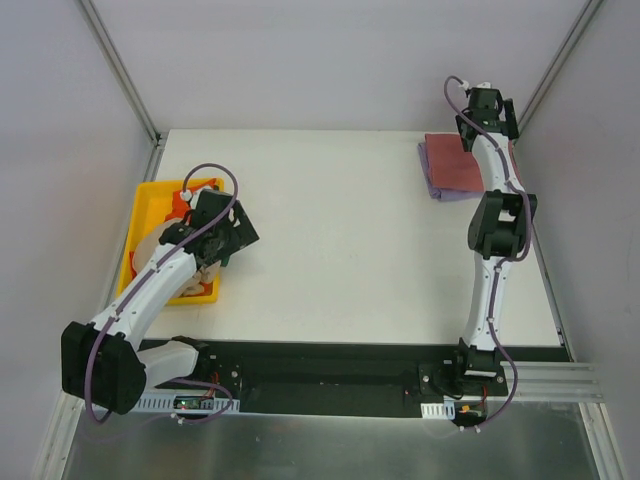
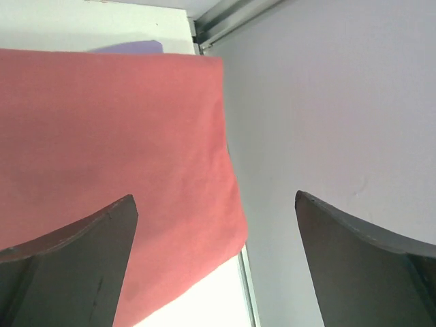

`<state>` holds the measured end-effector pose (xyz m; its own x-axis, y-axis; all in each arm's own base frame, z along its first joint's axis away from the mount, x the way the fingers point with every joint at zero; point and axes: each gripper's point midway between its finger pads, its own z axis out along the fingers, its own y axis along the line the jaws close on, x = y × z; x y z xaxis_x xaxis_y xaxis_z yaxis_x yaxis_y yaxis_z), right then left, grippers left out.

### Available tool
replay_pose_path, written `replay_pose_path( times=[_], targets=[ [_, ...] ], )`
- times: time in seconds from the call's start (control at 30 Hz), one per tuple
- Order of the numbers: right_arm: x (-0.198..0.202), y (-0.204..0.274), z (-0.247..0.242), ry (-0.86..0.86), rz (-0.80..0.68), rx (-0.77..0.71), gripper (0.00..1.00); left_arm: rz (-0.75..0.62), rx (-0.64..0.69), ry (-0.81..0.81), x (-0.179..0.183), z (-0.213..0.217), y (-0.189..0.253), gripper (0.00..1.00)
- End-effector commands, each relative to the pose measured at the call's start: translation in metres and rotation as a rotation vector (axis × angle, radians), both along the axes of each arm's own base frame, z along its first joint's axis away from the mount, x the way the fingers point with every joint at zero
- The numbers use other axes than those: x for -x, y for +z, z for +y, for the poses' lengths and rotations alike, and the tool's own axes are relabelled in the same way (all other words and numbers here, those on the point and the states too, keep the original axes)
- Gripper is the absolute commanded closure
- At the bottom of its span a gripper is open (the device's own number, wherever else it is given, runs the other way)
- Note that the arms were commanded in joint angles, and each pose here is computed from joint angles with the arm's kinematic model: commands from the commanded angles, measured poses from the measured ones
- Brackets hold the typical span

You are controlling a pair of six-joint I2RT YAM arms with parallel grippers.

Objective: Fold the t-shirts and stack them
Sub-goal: Put the neatly folded tshirt into the corner of the board with the right arm

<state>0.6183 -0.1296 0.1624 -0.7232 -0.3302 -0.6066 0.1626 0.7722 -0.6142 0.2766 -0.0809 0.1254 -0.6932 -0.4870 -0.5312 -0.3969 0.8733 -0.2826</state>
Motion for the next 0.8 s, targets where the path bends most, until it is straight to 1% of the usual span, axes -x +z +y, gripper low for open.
replay_pose_path(
  times=[0.0,0.03,0.17,0.27,0.3,0.33,0.4,0.47,0.5,0.57,0.6,0.63,0.7,0.77],
  targets=[
    [0.027,0.105,-0.004,-0.082,-0.235,-0.065,0.01,-0.073,0.029,-0.038,0.0,-0.004,0.026,0.01],
    [0.038,0.12,0.002,-0.08,-0.265,-0.118,0.0,-0.079,0.033,-0.043,0.001,-0.004,0.027,0.01],
    [0.082,0.137,0.034,-0.032,-0.291,-0.325,0.0,-0.131,0.04,-0.064,0.008,-0.003,0.039,0.01],
    [0.127,0.14,0.06,-0.007,-0.309,-0.482,0.01,-0.169,0.065,-0.069,0.015,-0.004,0.047,0.01],
    [0.142,0.132,0.068,0.0,-0.297,-0.531,0.03,-0.188,0.08,-0.073,0.017,-0.005,0.052,0.01],
    [0.158,0.133,0.078,0.023,-0.303,-0.578,0.03,-0.202,0.085,-0.078,0.019,-0.005,0.055,0.01],
    [0.192,0.121,0.09,0.024,-0.312,-0.652,0.03,-0.233,0.099,-0.073,0.025,-0.003,0.059,0.01],
    [0.232,0.088,0.099,0.007,-0.279,-0.705,0.03,-0.25,0.124,-0.069,0.03,-0.004,0.059,0.01],
    [0.249,0.083,0.102,0.006,-0.295,-0.721,0.03,-0.262,0.133,-0.074,0.032,-0.005,0.059,0.01],
    [0.284,0.057,0.111,0.008,-0.293,-0.768,0.03,-0.267,0.148,-0.079,0.036,-0.006,0.056,0.01],
    [0.301,0.059,0.116,0.034,-0.338,-0.795,0.03,-0.264,0.155,-0.084,0.038,-0.007,0.053,0.01],
    [0.314,0.045,0.123,0.047,-0.338,-0.826,0.03,-0.266,0.16,-0.093,0.038,-0.009,0.053,0.01],
    [0.337,0.031,0.128,0.044,-0.391,-0.873,0.04,-0.259,0.174,-0.114,0.042,-0.013,0.05,0.01],
    [0.356,0.016,0.13,0.039,-0.419,-0.893,0.03,-0.256,0.182,-0.112,0.043,-0.013,0.046,0.01]
  ],
)
